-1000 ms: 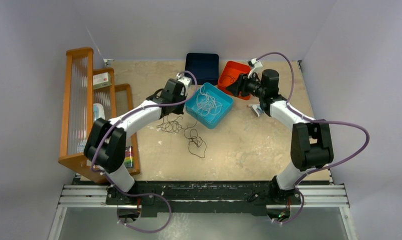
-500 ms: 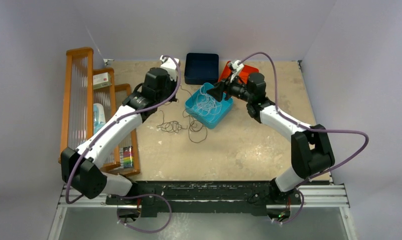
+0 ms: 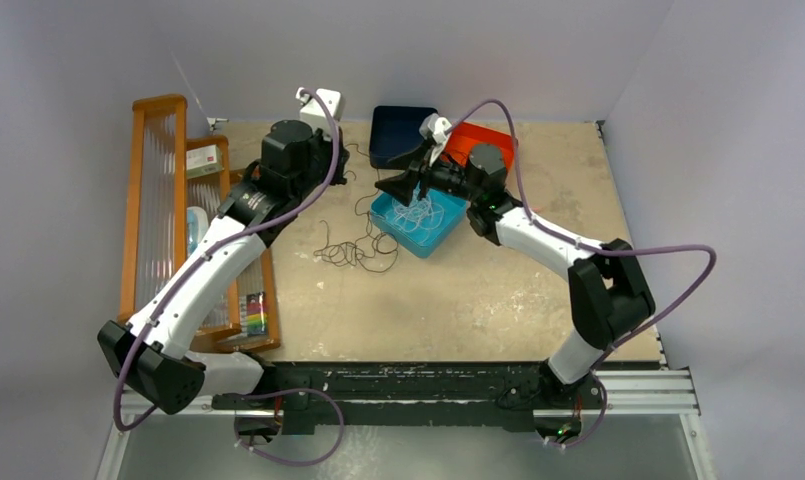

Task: Untangle the cables

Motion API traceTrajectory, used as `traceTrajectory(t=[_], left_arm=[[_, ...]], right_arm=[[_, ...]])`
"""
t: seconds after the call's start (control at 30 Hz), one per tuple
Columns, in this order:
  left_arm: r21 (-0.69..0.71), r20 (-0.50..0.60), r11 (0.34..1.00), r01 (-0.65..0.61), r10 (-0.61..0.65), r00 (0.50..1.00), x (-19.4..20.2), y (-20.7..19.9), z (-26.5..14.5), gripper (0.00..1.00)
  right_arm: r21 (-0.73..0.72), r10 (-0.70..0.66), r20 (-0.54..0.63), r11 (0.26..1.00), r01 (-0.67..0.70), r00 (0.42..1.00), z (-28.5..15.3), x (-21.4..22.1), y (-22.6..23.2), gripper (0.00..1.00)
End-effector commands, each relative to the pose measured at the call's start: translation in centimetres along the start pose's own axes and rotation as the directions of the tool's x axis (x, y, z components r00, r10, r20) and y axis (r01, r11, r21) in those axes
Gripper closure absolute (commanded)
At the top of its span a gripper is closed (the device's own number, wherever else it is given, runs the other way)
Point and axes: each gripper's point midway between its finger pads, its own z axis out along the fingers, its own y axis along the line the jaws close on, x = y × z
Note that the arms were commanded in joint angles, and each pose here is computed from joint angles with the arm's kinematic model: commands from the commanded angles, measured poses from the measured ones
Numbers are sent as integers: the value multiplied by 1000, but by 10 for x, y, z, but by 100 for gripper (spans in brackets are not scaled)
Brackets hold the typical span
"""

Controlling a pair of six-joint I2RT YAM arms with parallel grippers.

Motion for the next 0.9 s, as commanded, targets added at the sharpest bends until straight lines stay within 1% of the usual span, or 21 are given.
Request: traceTrajectory(t=[0.0, 0.13, 0.3, 0.5, 0.63, 0.87], left_arm=[[25, 90, 999, 23, -25, 996, -36, -4, -22, 100], [30, 100, 999, 26, -29, 995, -41, -5, -27, 100], [51, 148, 998, 38, -45, 988, -60, -8, -38, 100], [96, 204, 994, 57, -76, 976, -89, -16, -54, 100], [115, 250, 991, 72, -99, 963, -109, -19, -65, 100], [100, 343, 990, 100, -128, 930, -144, -14, -82, 100]], right_arm=[[-80, -78, 119, 993, 88, 990, 19, -40, 14, 33], [-118, -68, 116, 990, 81, 991, 36, -38, 22, 35], [-123, -27, 104, 992, 40, 994, 54, -22, 22, 46], [-141, 13, 70, 990, -3, 997, 72, 16, 20, 54], [-171, 36, 18, 985, -32, 999, 83, 45, 25, 60], [-195, 54, -43, 979, -62, 998, 81, 83, 42, 68]])
